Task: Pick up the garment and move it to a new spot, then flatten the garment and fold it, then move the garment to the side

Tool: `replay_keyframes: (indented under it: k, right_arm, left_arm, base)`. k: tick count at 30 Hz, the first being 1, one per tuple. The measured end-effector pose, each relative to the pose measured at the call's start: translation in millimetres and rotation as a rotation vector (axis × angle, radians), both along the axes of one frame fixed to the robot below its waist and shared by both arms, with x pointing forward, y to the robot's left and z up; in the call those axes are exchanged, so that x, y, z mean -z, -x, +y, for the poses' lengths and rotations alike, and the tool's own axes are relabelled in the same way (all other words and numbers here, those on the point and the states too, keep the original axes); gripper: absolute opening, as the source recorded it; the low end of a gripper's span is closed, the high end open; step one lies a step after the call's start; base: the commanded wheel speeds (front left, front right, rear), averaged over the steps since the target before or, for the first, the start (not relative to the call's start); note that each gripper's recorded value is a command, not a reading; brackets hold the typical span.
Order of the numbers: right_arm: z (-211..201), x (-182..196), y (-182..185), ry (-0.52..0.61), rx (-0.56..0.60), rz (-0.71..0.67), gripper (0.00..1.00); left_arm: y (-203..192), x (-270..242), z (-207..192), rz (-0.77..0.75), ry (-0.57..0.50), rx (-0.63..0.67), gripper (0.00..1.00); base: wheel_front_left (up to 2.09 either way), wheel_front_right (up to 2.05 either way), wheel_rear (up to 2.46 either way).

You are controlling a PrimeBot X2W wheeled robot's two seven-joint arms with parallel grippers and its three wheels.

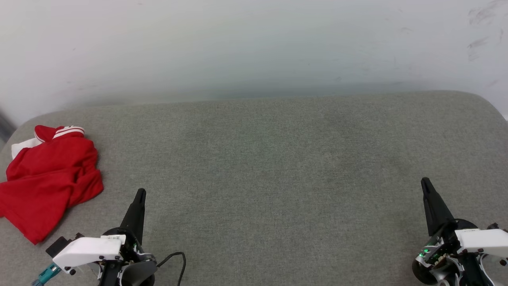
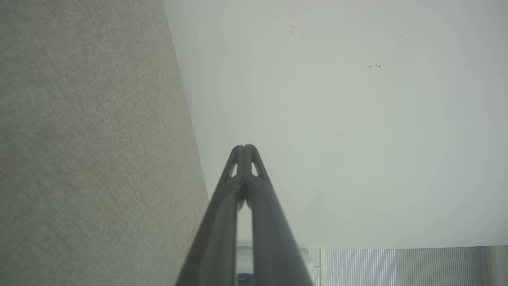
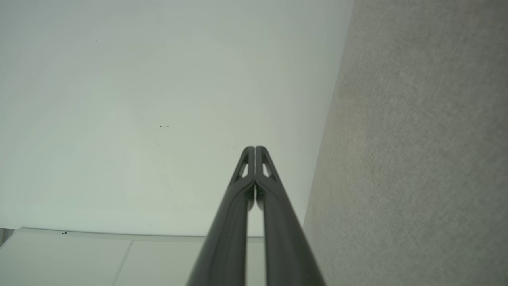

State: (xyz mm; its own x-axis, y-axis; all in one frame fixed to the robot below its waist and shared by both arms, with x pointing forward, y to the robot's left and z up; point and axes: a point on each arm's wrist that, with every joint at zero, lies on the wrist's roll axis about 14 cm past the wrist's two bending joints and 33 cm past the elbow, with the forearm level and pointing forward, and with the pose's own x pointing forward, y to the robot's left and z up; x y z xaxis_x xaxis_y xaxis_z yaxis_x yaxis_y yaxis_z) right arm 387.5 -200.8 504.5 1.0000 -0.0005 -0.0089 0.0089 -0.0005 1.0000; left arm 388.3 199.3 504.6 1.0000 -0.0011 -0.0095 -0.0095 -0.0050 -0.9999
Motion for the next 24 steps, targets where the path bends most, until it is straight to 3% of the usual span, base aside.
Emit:
replay_keyframes:
  k: [24]
  right_arm:
    - [0.0, 0.0, 0.0, 0.0, 0.0, 0.0, 0.0]
  left_arm:
    - [0.0, 0.0, 0.0, 0.0, 0.0, 0.0, 0.0]
  base:
    - [0.0, 0.0, 0.0]
